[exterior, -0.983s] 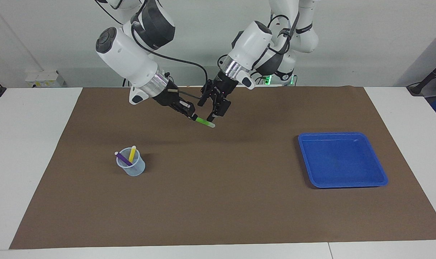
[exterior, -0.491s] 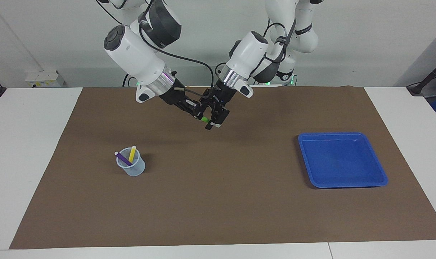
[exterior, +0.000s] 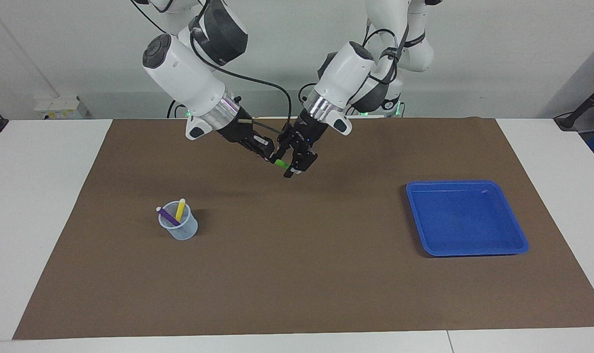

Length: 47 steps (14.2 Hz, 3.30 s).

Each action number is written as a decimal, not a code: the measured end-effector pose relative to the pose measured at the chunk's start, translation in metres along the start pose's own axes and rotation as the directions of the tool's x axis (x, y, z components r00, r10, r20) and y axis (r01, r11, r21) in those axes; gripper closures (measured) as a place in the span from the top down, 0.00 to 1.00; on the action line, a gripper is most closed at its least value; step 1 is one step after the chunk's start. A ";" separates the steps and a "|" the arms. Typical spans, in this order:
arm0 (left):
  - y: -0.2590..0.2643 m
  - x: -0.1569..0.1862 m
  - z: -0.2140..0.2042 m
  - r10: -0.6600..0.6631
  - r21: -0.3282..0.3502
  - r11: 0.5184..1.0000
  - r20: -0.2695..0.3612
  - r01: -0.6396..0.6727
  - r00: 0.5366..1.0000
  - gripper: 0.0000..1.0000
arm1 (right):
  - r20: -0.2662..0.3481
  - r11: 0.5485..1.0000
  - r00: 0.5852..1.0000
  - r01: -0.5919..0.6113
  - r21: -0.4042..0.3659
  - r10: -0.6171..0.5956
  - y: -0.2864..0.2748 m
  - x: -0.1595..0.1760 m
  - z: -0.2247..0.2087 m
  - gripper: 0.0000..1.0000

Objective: Right arm passes pens to left for tray arrangement
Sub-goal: 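Carry the green pen toward the left gripper while the left gripper approaches, then close the left gripper on the green pen and open the right gripper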

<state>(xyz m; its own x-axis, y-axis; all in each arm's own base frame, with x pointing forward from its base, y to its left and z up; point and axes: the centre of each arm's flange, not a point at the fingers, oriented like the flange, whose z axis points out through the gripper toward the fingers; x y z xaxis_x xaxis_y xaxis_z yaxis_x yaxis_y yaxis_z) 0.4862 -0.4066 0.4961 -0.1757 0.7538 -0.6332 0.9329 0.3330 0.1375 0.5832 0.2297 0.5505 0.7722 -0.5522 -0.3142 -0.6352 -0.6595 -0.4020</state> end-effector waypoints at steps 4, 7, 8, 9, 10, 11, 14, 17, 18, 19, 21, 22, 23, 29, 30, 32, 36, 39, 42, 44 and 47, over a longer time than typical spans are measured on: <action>-0.001 -0.001 0.000 0.006 0.005 1.000 -0.002 -0.006 1.000 0.54 | -0.001 1.000 1.000 0.000 0.001 0.000 0.000 0.000 0.000 0.18; -0.001 0.000 0.000 0.016 0.008 1.000 -0.006 -0.016 1.000 0.37 | -0.001 1.000 1.000 0.000 0.001 0.000 0.000 0.000 0.000 0.18; -0.001 0.001 0.001 0.022 0.014 1.000 -0.011 -0.022 1.000 0.34 | -0.001 1.000 1.000 0.000 0.001 0.000 0.000 0.000 0.000 0.18; -0.001 0.002 0.001 0.029 0.021 0.999 -0.016 -0.029 0.999 0.34 | -0.001 1.000 1.000 0.000 0.001 0.000 0.000 0.000 0.000 0.18; 0.002 0.003 0.000 0.034 0.026 0.999 -0.021 -0.034 0.999 0.34 | -0.001 1.000 1.000 0.000 0.001 0.000 0.000 0.000 0.000 0.18; 0.006 0.005 -0.004 0.035 0.026 0.999 -0.024 -0.035 0.999 0.34 | -0.001 1.000 1.000 0.000 0.001 0.000 0.000 0.000 0.000 0.18; 0.013 0.008 -0.012 0.037 0.027 0.999 -0.029 -0.037 0.999 0.34 | -0.006 1.000 1.000 0.000 0.008 0.000 -0.001 0.000 -0.001 0.18; 0.011 0.007 -0.012 0.041 0.030 0.999 -0.028 -0.040 0.999 0.26 | -0.008 1.000 1.000 0.000 0.010 0.000 -0.001 0.001 -0.001 0.18; 0.011 0.006 -0.012 0.042 0.030 0.999 -0.028 -0.041 0.999 0.26 | -0.008 1.000 1.000 0.000 0.010 0.000 -0.001 0.001 -0.001 0.18; 0.011 0.006 -0.012 0.042 0.030 0.999 -0.028 -0.041 0.999 0.26 | -0.008 1.000 1.000 0.000 0.010 0.000 -0.001 0.001 -0.001 0.18; 0.010 0.006 -0.012 0.043 0.030 0.999 -0.028 -0.042 0.999 0.31 | -0.008 1.000 1.000 0.000 0.010 0.000 -0.001 0.001 -0.001 0.18; 0.010 0.006 -0.012 0.044 0.030 0.999 -0.028 -0.043 0.999 0.37 | -0.008 1.000 1.000 0.000 0.010 0.000 -0.001 0.001 -0.001 0.18; 0.010 0.006 -0.012 0.044 0.030 0.999 -0.028 -0.043 0.999 0.37 | -0.008 1.000 1.000 0.000 0.010 0.000 -0.001 0.001 -0.001 0.18; 0.009 0.005 -0.011 0.056 0.033 0.998 -0.027 -0.056 0.998 0.24 | -0.008 1.000 1.000 0.000 0.010 0.000 -0.001 0.001 -0.001 0.18; 0.008 0.005 -0.011 0.058 0.033 0.998 -0.027 -0.057 0.998 0.24 | -0.008 1.000 1.000 0.000 0.010 0.000 -0.001 0.001 -0.001 0.18; 0.009 0.005 -0.011 0.058 0.033 0.998 -0.027 -0.057 0.998 0.22 | -0.008 1.000 1.000 0.000 0.010 0.000 -0.001 0.001 -0.001 0.18; 0.009 0.005 -0.011 0.058 0.031 0.998 -0.027 -0.057 0.998 0.18 | -0.007 1.000 1.000 0.000 0.011 0.000 -0.001 0.000 -0.001 0.18; 0.009 0.005 -0.011 0.061 0.030 0.998 -0.029 -0.060 0.998 0.18 | -0.007 1.000 1.000 0.000 0.011 0.000 -0.001 0.000 -0.001 0.18; 0.009 0.005 -0.011 0.064 0.029 0.998 -0.029 -0.063 0.998 0.18 | -0.007 1.000 1.000 0.000 0.011 0.000 -0.001 0.000 -0.001 0.18; 0.009 0.005 -0.011 0.066 0.029 0.997 -0.029 -0.065 0.997 0.18 | -0.007 1.000 1.000 0.000 0.011 0.000 -0.001 0.000 -0.001 0.18; 0.010 0.005 -0.012 0.080 0.027 0.996 -0.031 -0.079 0.996 0.18 | -0.007 1.000 1.000 0.000 0.010 0.000 -0.001 0.000 -0.001 0.21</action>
<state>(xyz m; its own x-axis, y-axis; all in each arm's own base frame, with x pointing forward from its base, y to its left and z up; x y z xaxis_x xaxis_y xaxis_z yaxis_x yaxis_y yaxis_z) 0.4906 -0.3930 0.5031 -0.1102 0.7950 -0.5965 0.9520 0.2568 0.1665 0.5837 0.2297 0.5514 0.7719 -0.5557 -0.3087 -0.6352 -0.6544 -0.4102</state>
